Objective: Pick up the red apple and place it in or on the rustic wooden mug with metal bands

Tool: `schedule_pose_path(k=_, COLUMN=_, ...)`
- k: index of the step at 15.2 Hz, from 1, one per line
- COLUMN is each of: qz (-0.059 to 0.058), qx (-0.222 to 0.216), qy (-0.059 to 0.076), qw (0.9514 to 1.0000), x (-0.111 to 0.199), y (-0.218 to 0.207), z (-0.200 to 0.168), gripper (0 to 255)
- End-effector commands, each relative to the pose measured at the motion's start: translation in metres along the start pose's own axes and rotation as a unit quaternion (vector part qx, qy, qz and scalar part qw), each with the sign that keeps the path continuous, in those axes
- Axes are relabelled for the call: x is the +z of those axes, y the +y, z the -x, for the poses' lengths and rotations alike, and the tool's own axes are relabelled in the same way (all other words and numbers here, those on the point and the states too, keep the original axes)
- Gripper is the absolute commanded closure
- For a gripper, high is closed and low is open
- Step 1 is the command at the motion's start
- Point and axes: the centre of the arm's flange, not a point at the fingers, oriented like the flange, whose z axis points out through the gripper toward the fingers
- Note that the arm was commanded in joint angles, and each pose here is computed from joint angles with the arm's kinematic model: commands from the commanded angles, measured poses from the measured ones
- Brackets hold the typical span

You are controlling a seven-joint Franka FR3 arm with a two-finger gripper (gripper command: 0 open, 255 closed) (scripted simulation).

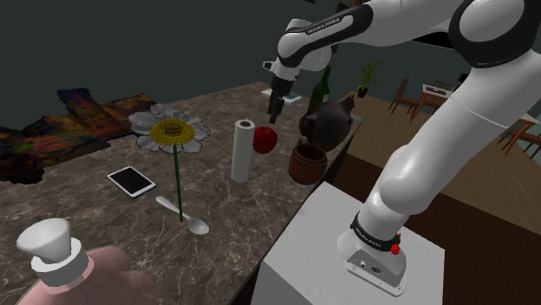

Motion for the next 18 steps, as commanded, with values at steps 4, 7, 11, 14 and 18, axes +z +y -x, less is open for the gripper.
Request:
schedule_pose_path(k=4, qz=0.003, qx=0.003, qy=-0.004, qw=1.0000, x=0.028, y=-0.001, z=0.001, gripper=0)
schedule_pose_path(k=7, qz=0.003, qx=0.003, qy=-0.004, qw=1.0000, x=0.036, y=-0.001, z=0.001, gripper=0)
schedule_pose_path(k=11, qz=0.003, qx=0.003, qy=-0.004, qw=1.0000, x=0.036, y=-0.001, z=0.001, gripper=0)
schedule_pose_path(k=14, qz=0.003, qx=0.003, qy=-0.004, qw=1.0000, x=0.036, y=-0.001, z=0.001, gripper=0)
schedule_pose_path(k=18, qz=0.003, qx=0.003, qy=-0.004, qw=1.0000, x=0.036, y=-0.001, z=0.001, gripper=255)
